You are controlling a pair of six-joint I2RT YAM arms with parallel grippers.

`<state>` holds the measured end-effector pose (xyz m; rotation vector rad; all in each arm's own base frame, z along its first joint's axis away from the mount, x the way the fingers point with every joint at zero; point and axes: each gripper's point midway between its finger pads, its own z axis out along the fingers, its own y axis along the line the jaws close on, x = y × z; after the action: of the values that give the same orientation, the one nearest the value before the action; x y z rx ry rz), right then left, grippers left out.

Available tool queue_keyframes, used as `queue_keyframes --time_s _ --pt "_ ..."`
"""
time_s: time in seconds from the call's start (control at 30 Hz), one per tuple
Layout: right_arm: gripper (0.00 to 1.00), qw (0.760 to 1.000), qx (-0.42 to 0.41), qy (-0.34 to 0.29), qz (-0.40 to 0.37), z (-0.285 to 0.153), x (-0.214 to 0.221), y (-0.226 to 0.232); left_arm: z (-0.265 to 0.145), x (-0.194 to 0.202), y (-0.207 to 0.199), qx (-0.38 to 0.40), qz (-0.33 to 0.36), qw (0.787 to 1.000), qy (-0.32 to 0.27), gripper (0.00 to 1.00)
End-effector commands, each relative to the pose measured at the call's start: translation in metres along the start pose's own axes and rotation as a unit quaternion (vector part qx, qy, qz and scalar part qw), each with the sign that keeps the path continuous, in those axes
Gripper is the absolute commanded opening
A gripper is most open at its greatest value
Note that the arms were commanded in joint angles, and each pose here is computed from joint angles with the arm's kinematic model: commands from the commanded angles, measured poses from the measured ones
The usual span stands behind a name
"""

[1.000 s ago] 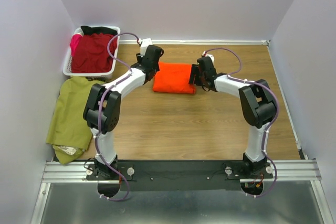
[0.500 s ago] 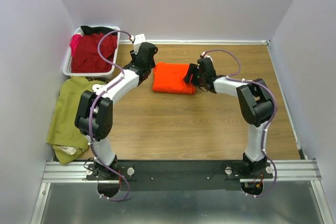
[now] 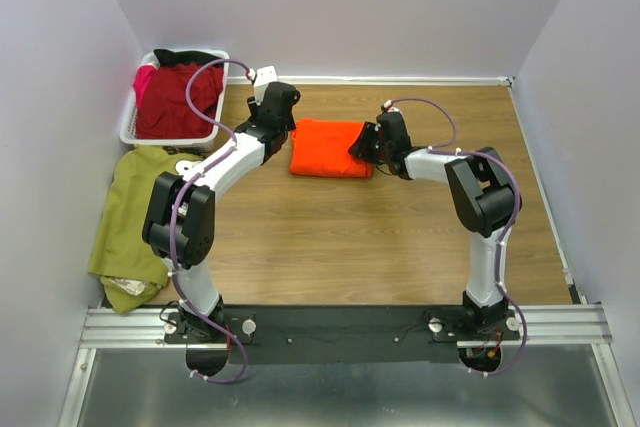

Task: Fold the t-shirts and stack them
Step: Put the neatly folded tshirt into the corner of the board with the right arm

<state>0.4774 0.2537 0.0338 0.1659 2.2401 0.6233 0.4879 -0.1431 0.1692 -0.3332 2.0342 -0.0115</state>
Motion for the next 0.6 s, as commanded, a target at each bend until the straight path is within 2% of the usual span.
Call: queue_keyframes --time_s 0.0,0.3,0.57 --pt "0.55 0.998 0.046 0.037 -0.005 -0.005 0.034 -0.03 0.001 -0.005 0.004 -0.003 -0.007 1.0 -0.008 0.56" --pt "0.68 0.996 0.081 -0.026 -0.03 -0.038 -0.005 -0.031 0.002 -0.004 0.001 0.003 -0.007 1.0 -0.004 0.56" --pt "0.7 0.995 0.067 -0.042 -0.053 -0.052 -0.024 -0.014 0.003 -0.004 0.002 0.001 -0.007 1.0 -0.004 0.56"
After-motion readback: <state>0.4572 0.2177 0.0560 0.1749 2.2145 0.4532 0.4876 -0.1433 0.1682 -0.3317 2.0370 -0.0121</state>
